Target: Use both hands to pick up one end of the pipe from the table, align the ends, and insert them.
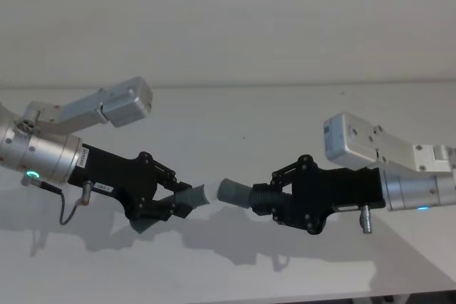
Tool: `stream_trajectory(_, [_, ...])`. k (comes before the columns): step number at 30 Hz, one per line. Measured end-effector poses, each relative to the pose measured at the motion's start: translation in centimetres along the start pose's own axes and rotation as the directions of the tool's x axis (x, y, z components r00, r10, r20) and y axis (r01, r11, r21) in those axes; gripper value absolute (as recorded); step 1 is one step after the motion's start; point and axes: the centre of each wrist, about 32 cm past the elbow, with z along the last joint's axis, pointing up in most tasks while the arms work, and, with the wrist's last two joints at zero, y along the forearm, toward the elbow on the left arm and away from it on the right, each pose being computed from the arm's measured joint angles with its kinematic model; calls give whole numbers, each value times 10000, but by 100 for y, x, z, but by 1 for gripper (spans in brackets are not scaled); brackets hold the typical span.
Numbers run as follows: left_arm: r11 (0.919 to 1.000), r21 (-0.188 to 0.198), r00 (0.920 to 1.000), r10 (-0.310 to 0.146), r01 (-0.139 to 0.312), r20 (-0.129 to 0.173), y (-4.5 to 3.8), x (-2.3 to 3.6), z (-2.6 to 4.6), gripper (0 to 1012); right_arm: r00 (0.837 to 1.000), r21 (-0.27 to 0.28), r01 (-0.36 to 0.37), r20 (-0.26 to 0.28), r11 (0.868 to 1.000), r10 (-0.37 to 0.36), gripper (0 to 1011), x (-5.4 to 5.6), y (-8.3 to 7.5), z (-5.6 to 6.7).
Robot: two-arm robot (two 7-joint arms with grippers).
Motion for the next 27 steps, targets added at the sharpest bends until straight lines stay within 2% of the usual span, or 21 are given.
stream_trajectory(27, [9999, -45, 9999, -149, 149, 9, 5, 12, 10, 329, 9998, -114, -214, 53, 9997, 215, 236, 14, 18, 22])
